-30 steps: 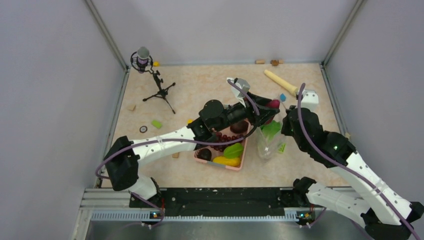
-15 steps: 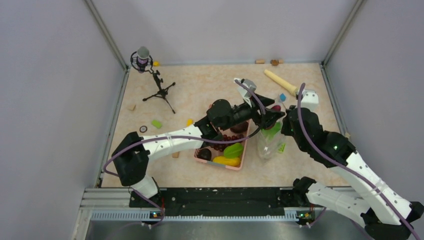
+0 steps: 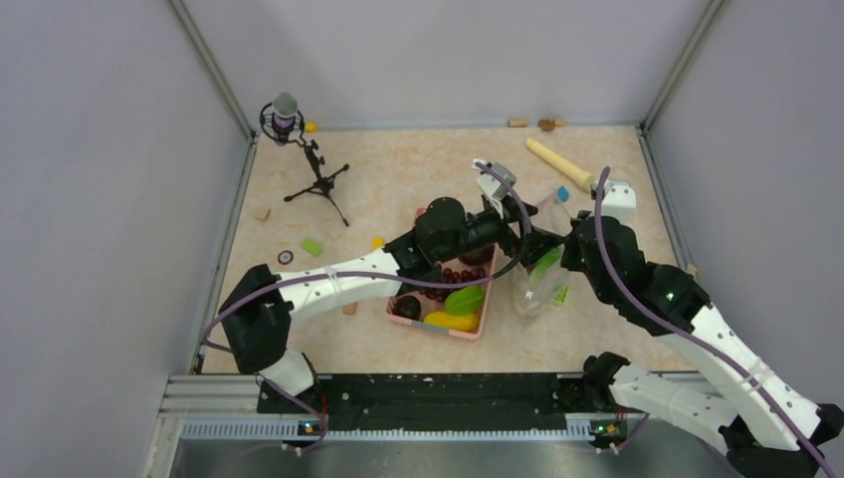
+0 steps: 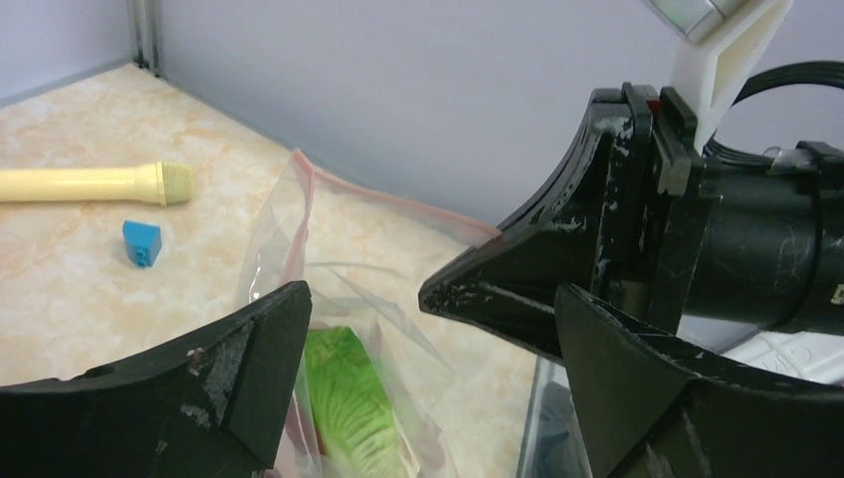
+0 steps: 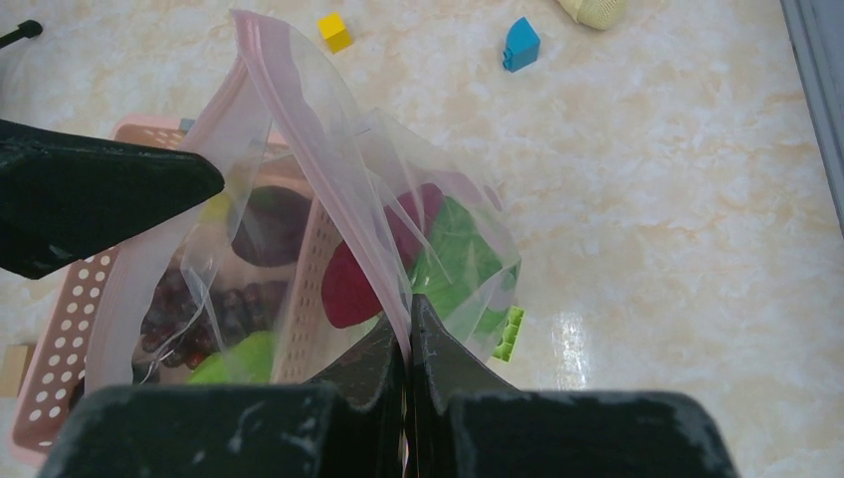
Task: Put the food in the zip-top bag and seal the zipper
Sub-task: Place the fake vegetable in the zipper food storage bag.
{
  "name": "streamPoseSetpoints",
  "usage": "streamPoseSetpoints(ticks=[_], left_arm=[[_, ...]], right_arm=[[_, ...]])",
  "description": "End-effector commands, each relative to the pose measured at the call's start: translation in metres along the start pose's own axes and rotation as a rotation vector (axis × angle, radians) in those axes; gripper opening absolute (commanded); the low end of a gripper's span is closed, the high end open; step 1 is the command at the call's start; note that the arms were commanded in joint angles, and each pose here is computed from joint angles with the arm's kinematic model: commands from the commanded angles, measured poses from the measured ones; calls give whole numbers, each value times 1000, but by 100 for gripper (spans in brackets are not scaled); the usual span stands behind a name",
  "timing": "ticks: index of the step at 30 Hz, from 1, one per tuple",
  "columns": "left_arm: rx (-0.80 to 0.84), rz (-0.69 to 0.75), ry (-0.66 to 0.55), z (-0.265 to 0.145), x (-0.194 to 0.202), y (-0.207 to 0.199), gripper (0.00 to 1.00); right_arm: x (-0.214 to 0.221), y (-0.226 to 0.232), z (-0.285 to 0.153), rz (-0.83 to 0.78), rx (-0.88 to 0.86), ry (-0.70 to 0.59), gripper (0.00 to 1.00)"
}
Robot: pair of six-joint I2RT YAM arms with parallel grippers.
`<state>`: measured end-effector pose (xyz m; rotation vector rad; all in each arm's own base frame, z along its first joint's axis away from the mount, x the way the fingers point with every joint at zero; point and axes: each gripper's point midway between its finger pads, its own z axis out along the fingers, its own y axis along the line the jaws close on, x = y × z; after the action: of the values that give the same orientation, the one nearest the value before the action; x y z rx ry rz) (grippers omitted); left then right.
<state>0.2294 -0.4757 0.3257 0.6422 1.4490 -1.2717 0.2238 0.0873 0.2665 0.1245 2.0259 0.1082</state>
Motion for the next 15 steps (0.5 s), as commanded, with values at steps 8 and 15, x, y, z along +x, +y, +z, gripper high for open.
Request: streamPoseSetpoints(ticks=[8,15], left_arm=[[-81,45,-18,-41,-43,-8,97],[-381,67,-65,-88,-50,45,97]], right_arm=[[-7,-3,-2,10,6,-34,0],[-6,-2,-1,7,6,-29,0]])
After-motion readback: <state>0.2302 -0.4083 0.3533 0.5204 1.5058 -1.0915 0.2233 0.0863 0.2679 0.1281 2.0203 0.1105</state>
